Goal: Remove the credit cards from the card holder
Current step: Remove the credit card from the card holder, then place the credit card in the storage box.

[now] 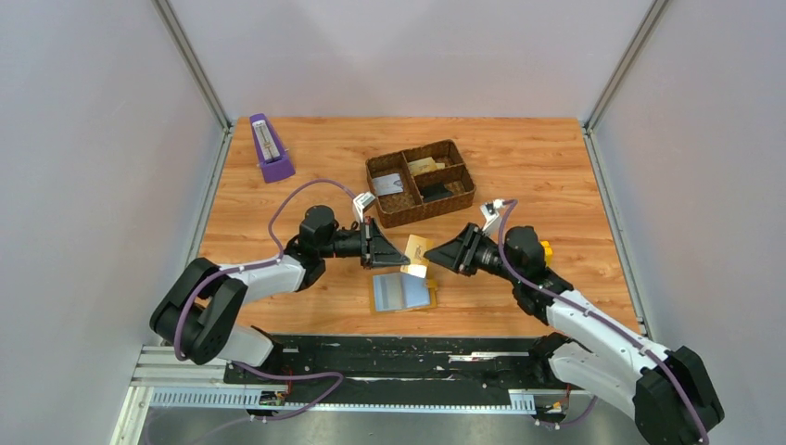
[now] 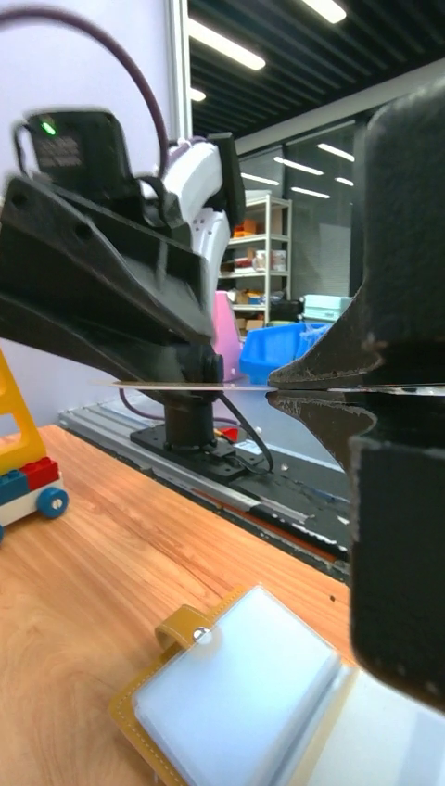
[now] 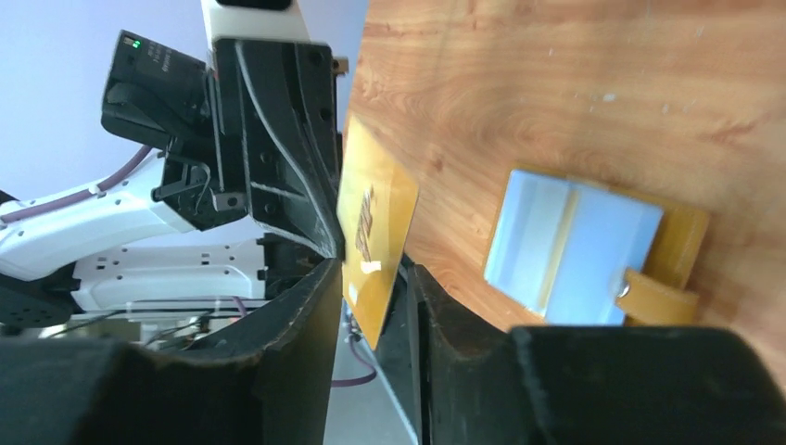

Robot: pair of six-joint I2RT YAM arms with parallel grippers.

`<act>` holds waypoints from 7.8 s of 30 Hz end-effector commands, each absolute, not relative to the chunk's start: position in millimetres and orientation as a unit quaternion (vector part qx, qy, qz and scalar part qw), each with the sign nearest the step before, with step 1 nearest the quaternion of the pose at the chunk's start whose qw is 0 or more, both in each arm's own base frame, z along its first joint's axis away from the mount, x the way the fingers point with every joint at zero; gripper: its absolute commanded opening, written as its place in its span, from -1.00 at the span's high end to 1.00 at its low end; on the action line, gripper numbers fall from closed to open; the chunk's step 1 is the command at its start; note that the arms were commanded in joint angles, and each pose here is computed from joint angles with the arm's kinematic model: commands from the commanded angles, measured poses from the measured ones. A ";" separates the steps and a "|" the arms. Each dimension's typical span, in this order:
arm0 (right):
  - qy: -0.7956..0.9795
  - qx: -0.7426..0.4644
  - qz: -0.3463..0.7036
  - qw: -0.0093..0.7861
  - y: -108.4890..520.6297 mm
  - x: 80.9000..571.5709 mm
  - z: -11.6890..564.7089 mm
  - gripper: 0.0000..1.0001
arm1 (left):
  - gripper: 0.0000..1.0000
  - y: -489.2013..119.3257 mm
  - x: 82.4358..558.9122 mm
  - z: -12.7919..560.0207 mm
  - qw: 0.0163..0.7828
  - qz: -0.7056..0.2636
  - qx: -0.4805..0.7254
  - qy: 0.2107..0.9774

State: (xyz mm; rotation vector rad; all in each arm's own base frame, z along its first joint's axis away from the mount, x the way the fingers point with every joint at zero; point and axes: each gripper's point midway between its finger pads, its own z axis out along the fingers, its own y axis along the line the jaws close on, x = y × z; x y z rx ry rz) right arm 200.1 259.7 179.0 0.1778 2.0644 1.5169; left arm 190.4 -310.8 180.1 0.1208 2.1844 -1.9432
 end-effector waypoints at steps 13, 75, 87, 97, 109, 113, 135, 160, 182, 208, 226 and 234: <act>0.774 -0.184 0.562 0.227 246.0 196.9 211.9 0.18 | 1.00 -295.3 150.6 191.4 0.099 -0.632 0.192 0.744; 0.828 0.048 0.367 0.422 179.5 422.6 199.8 1.00 | -1.00 -177.3 224.1 209.0 0.368 -0.216 0.152 0.891; 0.823 0.067 0.392 0.405 194.4 469.9 169.5 1.00 | -1.00 -171.7 221.5 209.7 0.372 -0.206 0.159 0.891; 0.832 0.073 0.401 0.376 200.4 476.6 140.0 1.00 | -1.00 -171.0 221.4 209.3 0.372 -0.205 0.158 0.891; 0.832 0.082 0.424 0.349 205.3 475.8 121.6 1.00 | -1.00 -171.2 224.1 209.6 0.374 -0.202 0.158 0.891; 0.832 0.083 0.427 0.346 205.5 475.4 120.0 1.00 | -1.00 -171.4 224.4 209.0 0.373 -0.201 0.158 0.892; 0.810 0.047 0.440 0.385 196.5 509.2 200.4 1.00 | -1.00 -170.9 222.7 210.8 0.376 -0.204 0.160 0.890; 0.820 0.072 0.462 0.331 206.4 561.4 140.6 1.00 | -1.00 -173.9 228.2 209.4 0.373 -0.201 0.162 0.891; 0.821 0.098 0.479 0.295 220.5 570.4 111.7 0.79 | -1.00 -168.6 229.2 204.1 0.368 -0.185 0.156 0.898; 0.861 0.092 0.406 0.292 215.9 576.2 98.2 0.51 | -1.00 -167.4 229.3 204.8 0.370 -0.184 0.152 0.898; 0.874 0.062 0.366 0.313 213.3 584.3 100.6 0.36 | -1.00 -170.2 231.7 201.8 0.366 -0.186 0.151 0.899; 0.873 0.038 0.353 0.334 208.5 581.2 132.2 0.35 | -1.00 -173.5 229.1 198.6 0.358 -0.196 0.148 0.901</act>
